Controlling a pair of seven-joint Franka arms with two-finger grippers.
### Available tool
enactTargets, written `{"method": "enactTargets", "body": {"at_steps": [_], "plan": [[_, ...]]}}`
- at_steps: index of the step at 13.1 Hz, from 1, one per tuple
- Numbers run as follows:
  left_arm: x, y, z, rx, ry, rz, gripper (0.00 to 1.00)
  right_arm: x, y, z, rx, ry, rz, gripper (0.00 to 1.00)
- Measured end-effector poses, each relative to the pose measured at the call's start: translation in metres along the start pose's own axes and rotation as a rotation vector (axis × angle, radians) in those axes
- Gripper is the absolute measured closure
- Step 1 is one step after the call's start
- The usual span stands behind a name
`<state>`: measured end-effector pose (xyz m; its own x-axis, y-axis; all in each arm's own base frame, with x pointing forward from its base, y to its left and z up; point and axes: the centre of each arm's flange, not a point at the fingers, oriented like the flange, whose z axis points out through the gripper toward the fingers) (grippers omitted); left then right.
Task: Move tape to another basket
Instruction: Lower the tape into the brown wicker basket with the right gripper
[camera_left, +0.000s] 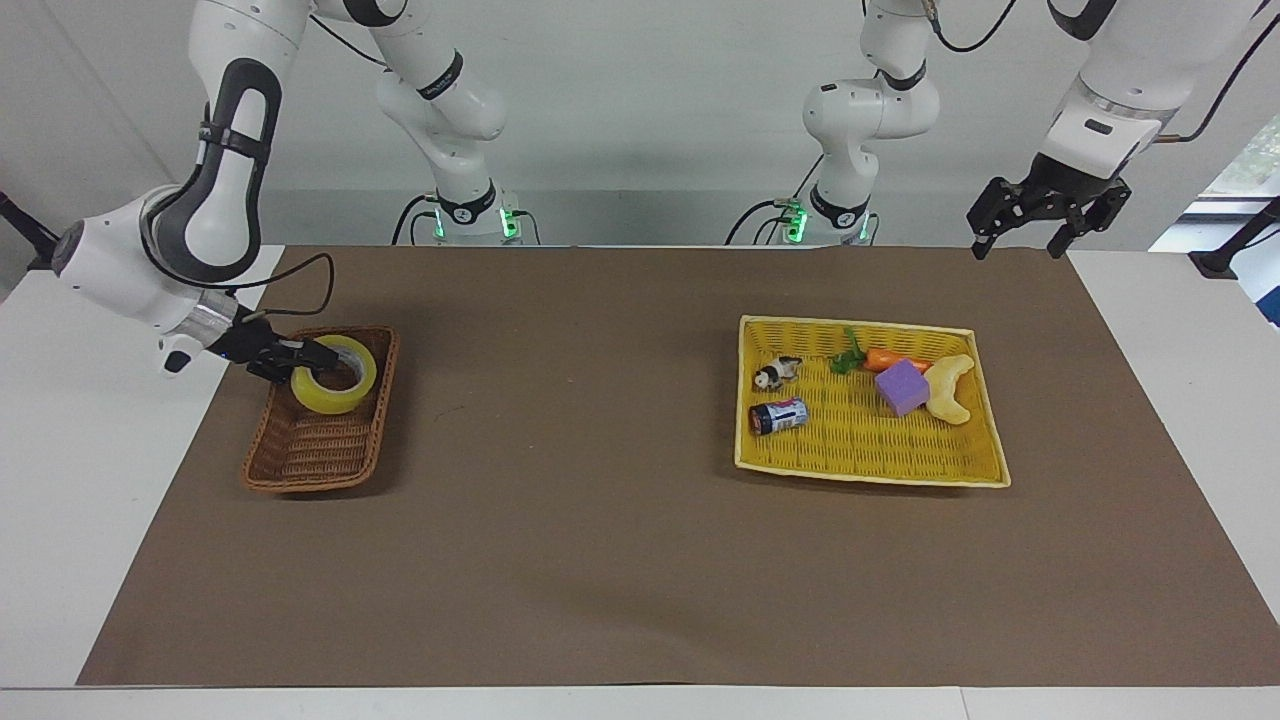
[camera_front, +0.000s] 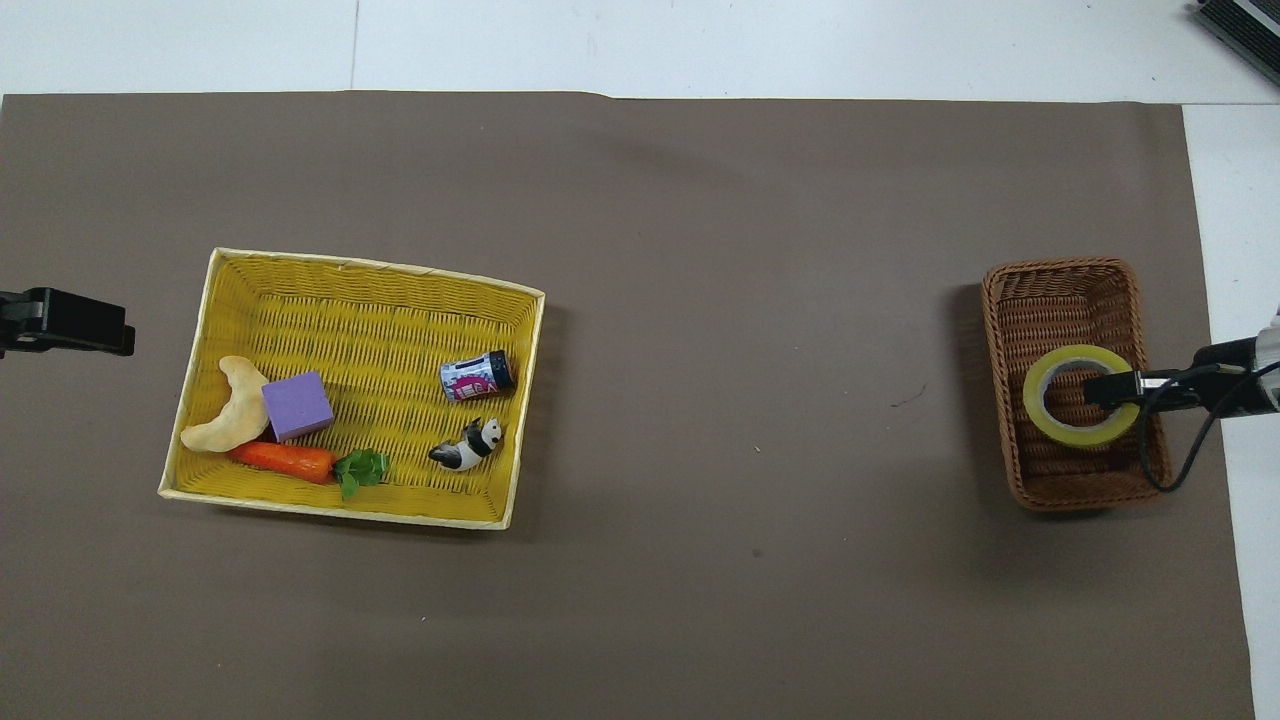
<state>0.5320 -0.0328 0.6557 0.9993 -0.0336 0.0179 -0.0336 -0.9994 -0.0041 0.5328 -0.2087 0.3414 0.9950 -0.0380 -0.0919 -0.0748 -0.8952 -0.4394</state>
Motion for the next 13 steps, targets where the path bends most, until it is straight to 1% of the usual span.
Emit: {"method": "enactTargets", "body": {"at_steps": [8, 9, 10, 12, 13], "plan": [[0.0, 0.001, 0.0, -0.004, 0.0, 0.002, 0.0, 0.003, 0.005, 0.01, 0.006, -0.002, 0.01, 1.0], [0.0, 0.001, 0.0, -0.004, 0.0, 0.002, 0.0, 0.003, 0.006, 0.012, 0.007, -0.005, 0.007, 0.95], [0.0, 0.001, 0.0, -0.004, 0.0, 0.002, 0.0, 0.003, 0.007, 0.013, 0.007, -0.006, 0.007, 0.95], [0.0, 0.001, 0.0, -0.004, 0.0, 0.002, 0.0, 0.004, 0.006, 0.013, 0.007, -0.005, 0.006, 0.78], [0.0, 0.001, 0.0, -0.004, 0.001, 0.002, 0.0, 0.004, 0.006, 0.013, 0.007, -0.005, 0.006, 0.65]]}}
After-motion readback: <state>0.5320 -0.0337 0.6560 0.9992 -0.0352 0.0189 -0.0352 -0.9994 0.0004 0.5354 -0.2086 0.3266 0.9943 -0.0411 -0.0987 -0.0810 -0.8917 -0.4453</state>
